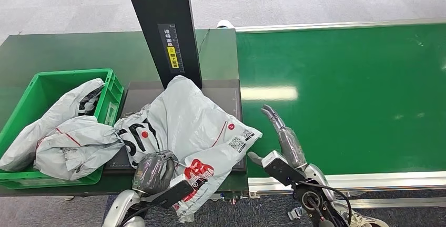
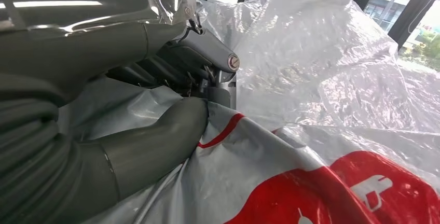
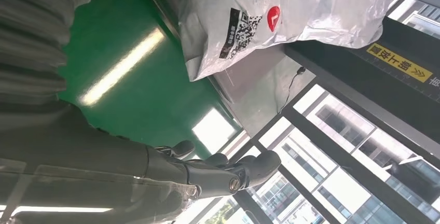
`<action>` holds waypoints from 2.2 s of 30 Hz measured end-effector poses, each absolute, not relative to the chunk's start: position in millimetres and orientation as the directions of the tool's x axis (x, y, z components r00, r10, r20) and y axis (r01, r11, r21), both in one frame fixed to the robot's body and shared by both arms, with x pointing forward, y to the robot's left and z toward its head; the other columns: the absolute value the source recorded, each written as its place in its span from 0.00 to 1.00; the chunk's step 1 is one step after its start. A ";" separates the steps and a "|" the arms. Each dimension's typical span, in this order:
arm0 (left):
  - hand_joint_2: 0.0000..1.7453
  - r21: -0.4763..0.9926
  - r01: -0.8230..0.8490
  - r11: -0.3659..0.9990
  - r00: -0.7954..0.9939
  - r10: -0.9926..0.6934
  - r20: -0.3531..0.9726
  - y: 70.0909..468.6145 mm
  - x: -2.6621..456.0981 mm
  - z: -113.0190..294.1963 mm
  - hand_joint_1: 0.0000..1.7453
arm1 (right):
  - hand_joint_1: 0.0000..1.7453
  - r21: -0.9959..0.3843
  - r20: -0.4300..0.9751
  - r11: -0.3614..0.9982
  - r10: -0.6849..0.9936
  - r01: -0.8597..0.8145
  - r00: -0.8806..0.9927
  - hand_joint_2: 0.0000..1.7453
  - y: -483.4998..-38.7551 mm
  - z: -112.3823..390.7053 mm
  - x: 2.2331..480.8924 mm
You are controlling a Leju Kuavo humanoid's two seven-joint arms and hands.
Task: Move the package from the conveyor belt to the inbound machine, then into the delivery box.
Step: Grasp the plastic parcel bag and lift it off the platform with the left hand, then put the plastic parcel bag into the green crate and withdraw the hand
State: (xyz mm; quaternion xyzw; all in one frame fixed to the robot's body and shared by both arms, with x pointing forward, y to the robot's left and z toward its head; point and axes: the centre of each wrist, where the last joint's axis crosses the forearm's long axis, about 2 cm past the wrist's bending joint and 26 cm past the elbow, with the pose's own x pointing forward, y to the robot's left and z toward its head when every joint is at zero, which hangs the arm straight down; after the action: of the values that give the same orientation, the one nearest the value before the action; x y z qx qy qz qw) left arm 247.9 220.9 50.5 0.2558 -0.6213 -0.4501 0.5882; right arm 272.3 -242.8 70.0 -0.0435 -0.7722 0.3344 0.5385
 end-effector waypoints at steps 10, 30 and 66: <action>1.00 0.859 0.186 0.477 -0.179 -0.843 0.507 221.6 251.3 50.3 1.00 | 0.00 -0.571 0.802 0.760 0.437 -0.309 -0.408 1.00 -240.7 68.5 269.7; 1.00 0.593 -0.587 0.551 -0.551 -0.809 0.206 244.5 253.4 130.4 1.00 | 0.00 -0.556 0.808 0.776 0.421 -0.297 -0.412 1.00 -247.1 71.9 269.9; 1.00 0.671 -0.740 -0.043 0.188 -0.971 0.145 386.1 376.1 208.2 1.00 | 0.00 -0.576 0.798 0.768 0.453 -0.281 -0.397 1.00 -258.6 63.6 264.4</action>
State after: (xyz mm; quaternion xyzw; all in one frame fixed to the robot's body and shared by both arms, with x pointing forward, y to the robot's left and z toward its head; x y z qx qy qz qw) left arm 376.1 386.1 208.2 0.6998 -0.6115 -0.1787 0.3231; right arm 264.4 -258.6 63.6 -0.0563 -0.7652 0.3360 0.5463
